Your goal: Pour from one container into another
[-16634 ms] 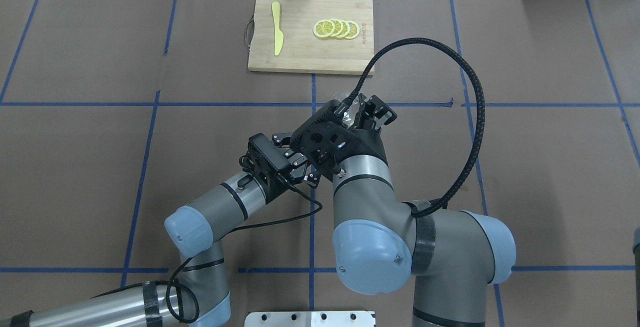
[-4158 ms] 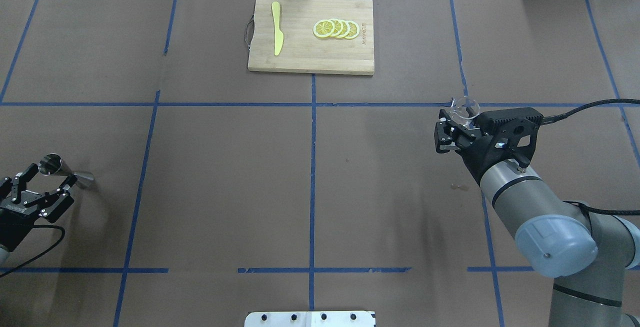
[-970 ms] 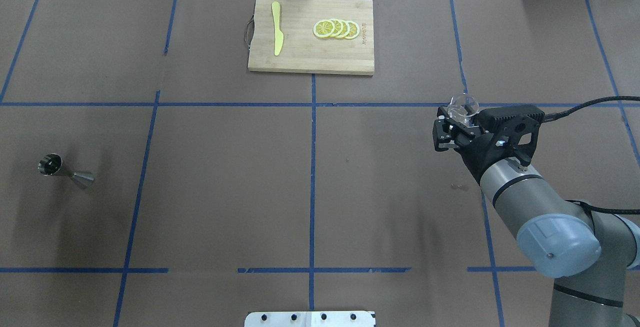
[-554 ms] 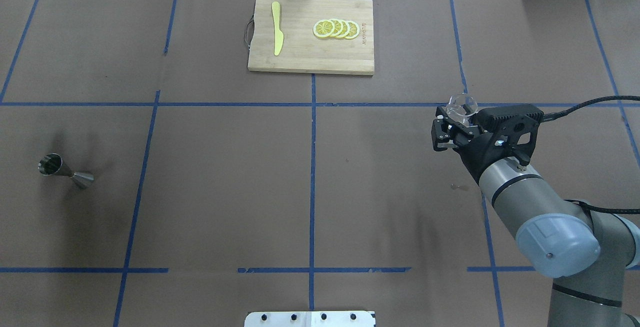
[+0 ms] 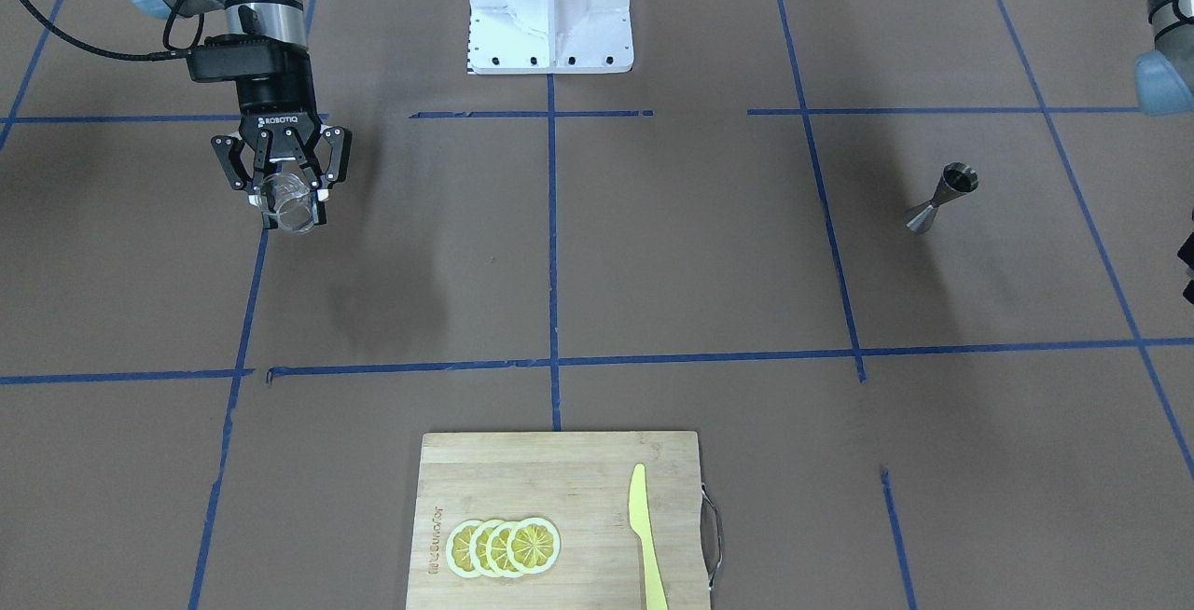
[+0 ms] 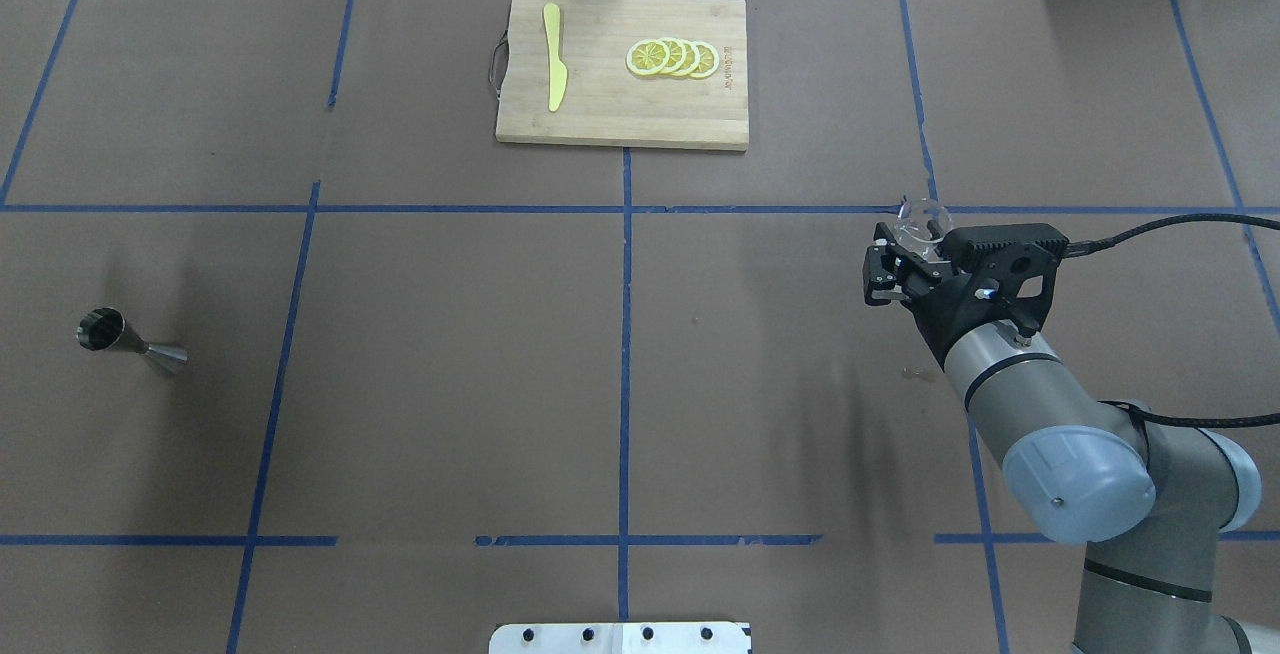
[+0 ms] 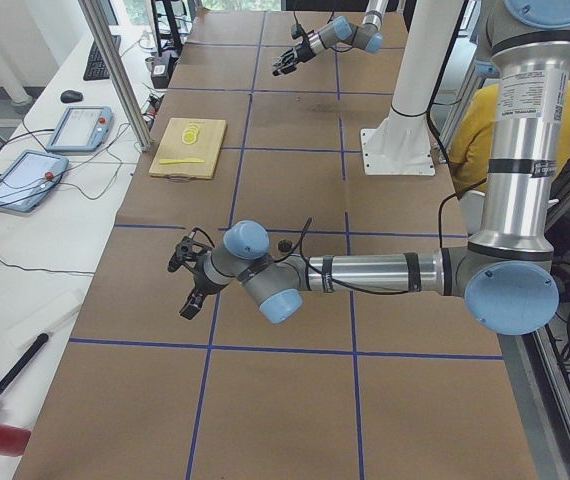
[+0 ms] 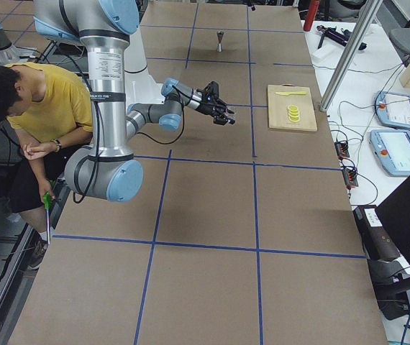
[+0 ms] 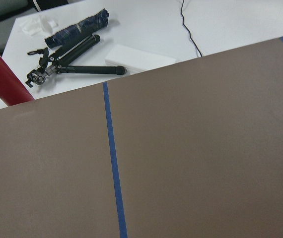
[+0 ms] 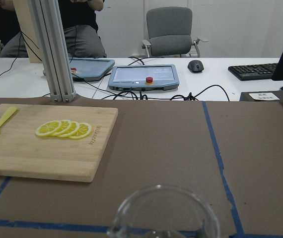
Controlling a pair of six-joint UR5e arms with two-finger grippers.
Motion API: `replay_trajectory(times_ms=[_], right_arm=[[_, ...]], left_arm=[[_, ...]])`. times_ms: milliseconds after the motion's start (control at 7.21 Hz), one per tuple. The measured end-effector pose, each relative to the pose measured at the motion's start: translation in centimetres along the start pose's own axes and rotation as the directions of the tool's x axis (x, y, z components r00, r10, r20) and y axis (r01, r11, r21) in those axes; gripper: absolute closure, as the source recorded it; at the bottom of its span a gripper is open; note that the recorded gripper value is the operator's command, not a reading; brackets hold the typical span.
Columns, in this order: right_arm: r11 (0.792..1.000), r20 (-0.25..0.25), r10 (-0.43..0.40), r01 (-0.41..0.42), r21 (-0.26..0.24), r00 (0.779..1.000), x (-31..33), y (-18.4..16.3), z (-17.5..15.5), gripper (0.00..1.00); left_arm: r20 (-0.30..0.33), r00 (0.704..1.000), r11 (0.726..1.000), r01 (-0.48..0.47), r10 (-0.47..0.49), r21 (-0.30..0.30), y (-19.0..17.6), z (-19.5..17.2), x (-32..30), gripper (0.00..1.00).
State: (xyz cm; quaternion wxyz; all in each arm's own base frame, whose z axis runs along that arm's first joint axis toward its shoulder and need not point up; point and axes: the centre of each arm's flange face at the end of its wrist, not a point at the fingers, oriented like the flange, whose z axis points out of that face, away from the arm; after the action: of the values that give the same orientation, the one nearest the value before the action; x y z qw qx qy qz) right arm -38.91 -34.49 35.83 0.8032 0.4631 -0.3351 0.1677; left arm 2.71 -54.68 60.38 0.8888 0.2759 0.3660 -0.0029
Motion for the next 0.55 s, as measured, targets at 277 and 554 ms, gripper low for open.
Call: replay_trajectory(times_ms=[277, 554], right_arm=[[1.000, -0.044, 0.011, -0.011, 0.001, 0.999, 1.1, 2.3, 1.6, 0.93], [1.000, -0.067, 0.020, -0.020, -0.011, 0.998, 1.7, 4.9, 2.3, 0.95]], left_arm=[[-0.068, 0.995, 0.995, 0.062, -0.067, -0.079, -1.9, -2.6, 0.6, 0.00], [-0.080, 0.994, 0.994, 0.072, -0.079, -0.083, -2.5, -3.8, 1.5, 0.00]])
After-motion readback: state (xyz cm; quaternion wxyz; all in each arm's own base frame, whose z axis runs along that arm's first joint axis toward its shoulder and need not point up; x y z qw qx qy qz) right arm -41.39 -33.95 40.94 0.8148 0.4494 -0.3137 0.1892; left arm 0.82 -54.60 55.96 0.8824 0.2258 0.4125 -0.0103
